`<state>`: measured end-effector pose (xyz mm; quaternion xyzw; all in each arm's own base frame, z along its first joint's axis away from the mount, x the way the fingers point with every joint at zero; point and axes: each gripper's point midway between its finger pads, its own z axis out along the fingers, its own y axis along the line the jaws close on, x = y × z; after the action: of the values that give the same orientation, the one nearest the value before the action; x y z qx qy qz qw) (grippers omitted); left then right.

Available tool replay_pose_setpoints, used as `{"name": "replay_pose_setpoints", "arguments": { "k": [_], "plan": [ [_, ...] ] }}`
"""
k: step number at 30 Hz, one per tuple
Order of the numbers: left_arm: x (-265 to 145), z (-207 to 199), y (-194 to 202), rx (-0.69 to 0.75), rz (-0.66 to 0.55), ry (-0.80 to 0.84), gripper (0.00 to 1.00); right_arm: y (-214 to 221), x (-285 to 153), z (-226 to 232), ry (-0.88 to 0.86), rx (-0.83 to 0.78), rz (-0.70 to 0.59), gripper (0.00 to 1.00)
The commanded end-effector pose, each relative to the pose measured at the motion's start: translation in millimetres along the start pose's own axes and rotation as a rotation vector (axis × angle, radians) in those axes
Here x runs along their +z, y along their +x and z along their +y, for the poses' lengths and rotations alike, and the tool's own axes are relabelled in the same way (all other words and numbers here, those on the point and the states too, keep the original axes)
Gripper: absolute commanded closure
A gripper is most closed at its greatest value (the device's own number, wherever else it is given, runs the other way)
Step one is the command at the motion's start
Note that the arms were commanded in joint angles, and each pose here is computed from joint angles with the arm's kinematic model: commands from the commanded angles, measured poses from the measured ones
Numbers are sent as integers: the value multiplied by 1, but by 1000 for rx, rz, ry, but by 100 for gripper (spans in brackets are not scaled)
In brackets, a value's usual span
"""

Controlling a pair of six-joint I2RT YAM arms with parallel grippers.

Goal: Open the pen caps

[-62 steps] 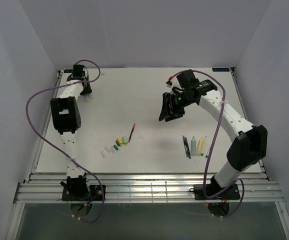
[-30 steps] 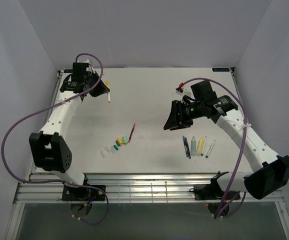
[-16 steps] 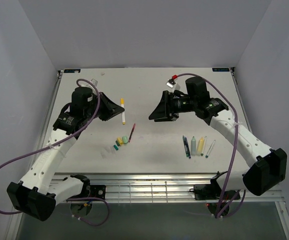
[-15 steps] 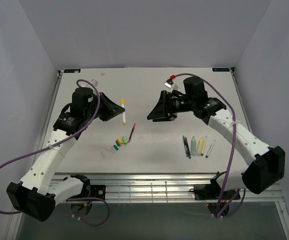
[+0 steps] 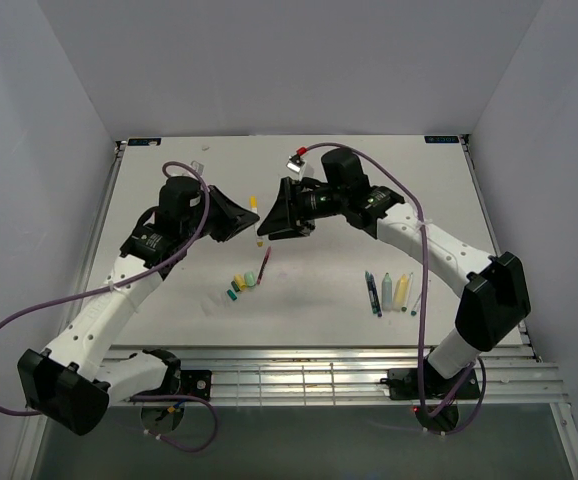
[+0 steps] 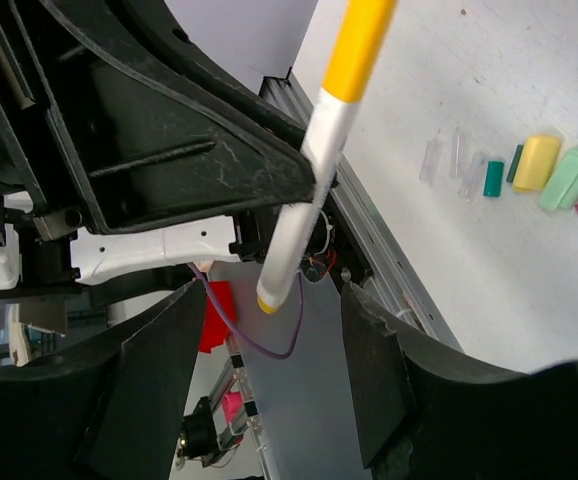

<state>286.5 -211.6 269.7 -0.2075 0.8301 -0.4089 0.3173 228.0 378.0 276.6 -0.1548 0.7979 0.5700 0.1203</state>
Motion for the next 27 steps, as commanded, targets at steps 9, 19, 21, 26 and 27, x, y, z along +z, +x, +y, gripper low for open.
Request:
{"name": "replay_pose_setpoints", "arguments": {
  "k": [9,19,21,26,27],
  "plan": [
    [7,-20,-9,4,-26,53,100,-17,29,18,-66,-43,14,46],
    [4,-19,-5,4,-13,55,73,-11,33,6,-38,-32,25,92],
    [5,-17,-6,6,-13,42,52,-4,30,2,-33,-20,37,92],
    [12,-20,-9,48,-5,45,49,16,16,11,-75,-12,59,92],
    [12,-21,-9,52,-8,47,49,24,13,10,-82,-2,68,92]
  ]
}}
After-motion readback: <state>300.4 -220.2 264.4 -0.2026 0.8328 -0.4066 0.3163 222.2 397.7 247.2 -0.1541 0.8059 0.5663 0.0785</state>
